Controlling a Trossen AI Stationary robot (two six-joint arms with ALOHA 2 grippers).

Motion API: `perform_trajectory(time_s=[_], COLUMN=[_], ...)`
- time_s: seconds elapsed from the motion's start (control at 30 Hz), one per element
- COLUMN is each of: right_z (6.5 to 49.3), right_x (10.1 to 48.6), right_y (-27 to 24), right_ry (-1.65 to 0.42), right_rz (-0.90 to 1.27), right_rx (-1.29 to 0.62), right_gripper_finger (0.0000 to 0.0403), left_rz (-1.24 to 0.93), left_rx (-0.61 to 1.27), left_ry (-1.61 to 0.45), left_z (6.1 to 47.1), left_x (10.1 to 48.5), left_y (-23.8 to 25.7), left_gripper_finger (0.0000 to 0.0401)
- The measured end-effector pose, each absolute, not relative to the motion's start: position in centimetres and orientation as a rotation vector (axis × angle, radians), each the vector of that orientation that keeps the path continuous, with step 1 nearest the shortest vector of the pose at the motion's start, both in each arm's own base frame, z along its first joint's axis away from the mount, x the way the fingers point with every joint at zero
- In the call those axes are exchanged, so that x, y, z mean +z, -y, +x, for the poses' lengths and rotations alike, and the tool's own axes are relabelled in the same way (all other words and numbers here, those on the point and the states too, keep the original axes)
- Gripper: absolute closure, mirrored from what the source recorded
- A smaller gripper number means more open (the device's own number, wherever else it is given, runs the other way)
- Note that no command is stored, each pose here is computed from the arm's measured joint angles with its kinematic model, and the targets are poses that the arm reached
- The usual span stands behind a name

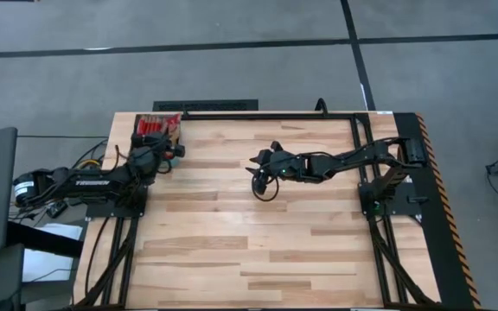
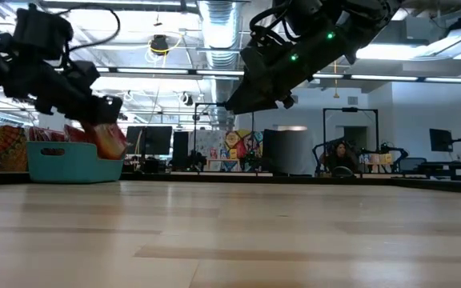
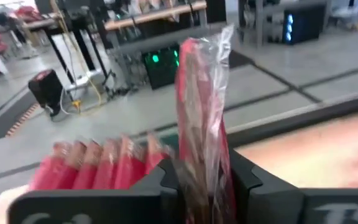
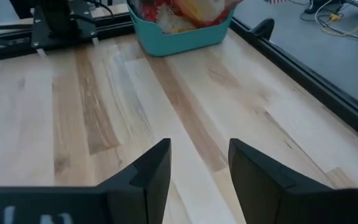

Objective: Sort popcorn bags into baskets
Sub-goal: Put the red popcorn bag in the blue bin

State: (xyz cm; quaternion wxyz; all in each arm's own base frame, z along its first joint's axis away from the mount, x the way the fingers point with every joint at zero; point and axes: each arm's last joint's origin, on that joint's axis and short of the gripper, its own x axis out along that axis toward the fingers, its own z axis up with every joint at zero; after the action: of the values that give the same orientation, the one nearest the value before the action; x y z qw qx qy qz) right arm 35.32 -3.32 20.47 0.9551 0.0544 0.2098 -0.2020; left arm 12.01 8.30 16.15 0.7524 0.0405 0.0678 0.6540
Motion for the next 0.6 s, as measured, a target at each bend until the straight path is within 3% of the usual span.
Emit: perform_trajectory(time_s=[0.4, 0.6], right_z=[35.3, 35.3], right_x=[20.4, 20.4], right_y=[3.3, 3.3], right_ry=[-0.429, -0.433], right_rz=[0.111, 0.11], right_rx=[-0.41, -0.41], right_gripper_finger=[0.0216, 0.022], left_rz=[0.104, 0.18], left_rx=[1.228, 1.354], left_ry=[-0.242, -0.315], left_z=[13.8, 14.4], left_x=[16.8, 18.4], left_y=[-7.2, -7.1], left_gripper_finger=[0.0264, 0.0236])
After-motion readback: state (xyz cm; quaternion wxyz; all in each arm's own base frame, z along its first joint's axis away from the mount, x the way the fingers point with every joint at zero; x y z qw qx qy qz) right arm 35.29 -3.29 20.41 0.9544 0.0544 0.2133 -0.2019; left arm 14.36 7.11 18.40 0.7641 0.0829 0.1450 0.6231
